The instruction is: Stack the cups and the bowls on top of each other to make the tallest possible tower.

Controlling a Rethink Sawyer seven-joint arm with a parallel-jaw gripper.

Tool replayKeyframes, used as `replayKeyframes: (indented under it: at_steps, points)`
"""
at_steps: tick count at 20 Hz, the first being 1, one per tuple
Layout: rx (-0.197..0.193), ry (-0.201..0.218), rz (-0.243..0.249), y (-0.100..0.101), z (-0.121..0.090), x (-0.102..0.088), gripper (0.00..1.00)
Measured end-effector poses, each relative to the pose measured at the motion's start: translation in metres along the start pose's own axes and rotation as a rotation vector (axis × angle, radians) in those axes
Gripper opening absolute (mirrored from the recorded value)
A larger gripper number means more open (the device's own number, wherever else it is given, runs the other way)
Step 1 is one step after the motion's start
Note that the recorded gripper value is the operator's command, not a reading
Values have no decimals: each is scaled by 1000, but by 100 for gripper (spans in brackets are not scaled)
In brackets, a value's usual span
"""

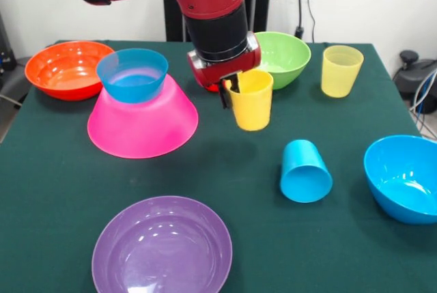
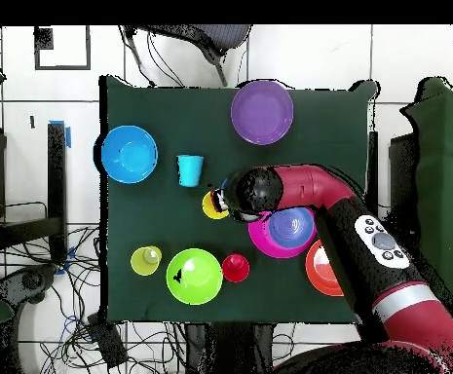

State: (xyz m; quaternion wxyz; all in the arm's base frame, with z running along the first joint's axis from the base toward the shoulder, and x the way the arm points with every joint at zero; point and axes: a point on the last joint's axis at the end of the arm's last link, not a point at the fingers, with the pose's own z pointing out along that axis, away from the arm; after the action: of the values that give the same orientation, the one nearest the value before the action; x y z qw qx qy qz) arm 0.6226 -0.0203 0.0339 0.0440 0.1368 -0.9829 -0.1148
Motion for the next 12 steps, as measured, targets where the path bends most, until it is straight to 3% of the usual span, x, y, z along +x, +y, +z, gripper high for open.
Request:
replayKeyframes:
  at_steps: [5,12]
  points:
    - [-5,31,2,-1,-1,5,0]
    - [1,15,6,-3,1,4,0]
